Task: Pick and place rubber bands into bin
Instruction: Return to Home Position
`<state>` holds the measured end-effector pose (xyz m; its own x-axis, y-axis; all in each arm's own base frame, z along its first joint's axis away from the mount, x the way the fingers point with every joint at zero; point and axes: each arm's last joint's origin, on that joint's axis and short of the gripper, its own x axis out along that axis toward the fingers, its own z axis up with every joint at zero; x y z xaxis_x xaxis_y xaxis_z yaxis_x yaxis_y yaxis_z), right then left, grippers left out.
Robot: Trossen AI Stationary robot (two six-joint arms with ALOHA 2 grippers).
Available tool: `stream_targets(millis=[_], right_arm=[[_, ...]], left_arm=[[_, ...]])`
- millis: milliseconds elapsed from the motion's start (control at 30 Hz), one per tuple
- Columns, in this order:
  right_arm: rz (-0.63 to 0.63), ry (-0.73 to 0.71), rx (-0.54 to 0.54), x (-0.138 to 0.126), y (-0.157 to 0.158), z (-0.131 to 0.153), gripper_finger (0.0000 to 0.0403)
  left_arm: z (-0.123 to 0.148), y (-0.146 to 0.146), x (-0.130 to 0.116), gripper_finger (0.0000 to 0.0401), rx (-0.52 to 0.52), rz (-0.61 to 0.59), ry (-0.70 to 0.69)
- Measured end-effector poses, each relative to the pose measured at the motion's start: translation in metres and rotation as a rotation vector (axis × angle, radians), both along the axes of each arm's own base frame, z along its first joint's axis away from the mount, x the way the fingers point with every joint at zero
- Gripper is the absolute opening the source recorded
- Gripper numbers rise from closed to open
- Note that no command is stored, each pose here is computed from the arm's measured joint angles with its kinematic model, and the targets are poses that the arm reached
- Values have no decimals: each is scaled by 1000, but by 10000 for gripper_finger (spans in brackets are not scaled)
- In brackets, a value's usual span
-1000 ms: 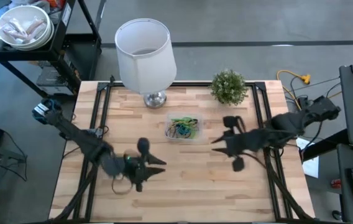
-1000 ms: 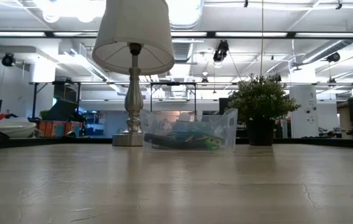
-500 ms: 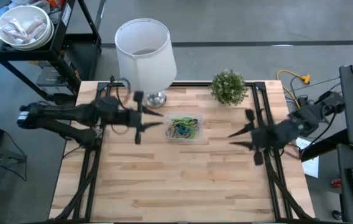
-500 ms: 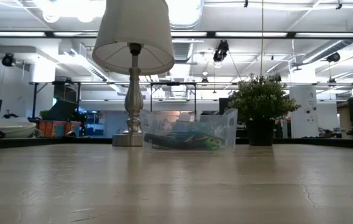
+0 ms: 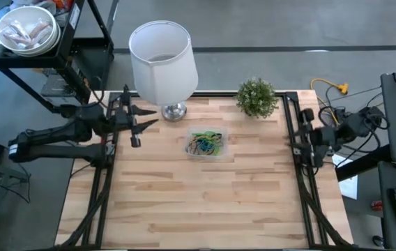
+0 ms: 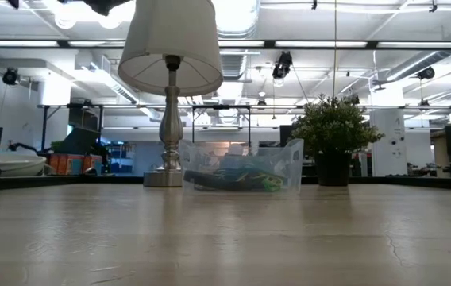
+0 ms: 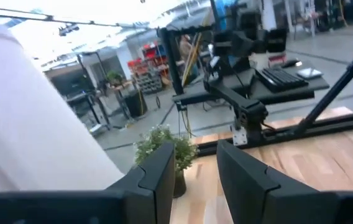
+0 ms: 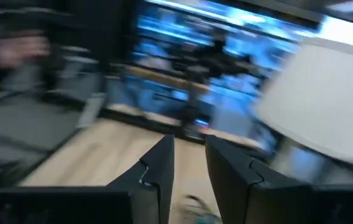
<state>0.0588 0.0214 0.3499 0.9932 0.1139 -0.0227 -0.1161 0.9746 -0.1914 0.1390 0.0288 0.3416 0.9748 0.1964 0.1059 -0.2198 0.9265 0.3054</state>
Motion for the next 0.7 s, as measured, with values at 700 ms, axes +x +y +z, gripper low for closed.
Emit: stream_targets(millis=[700], right_arm=[[274, 22, -49, -12, 0, -40, 73]], left_arm=[[-56, 4, 5, 105, -61, -30, -23]])
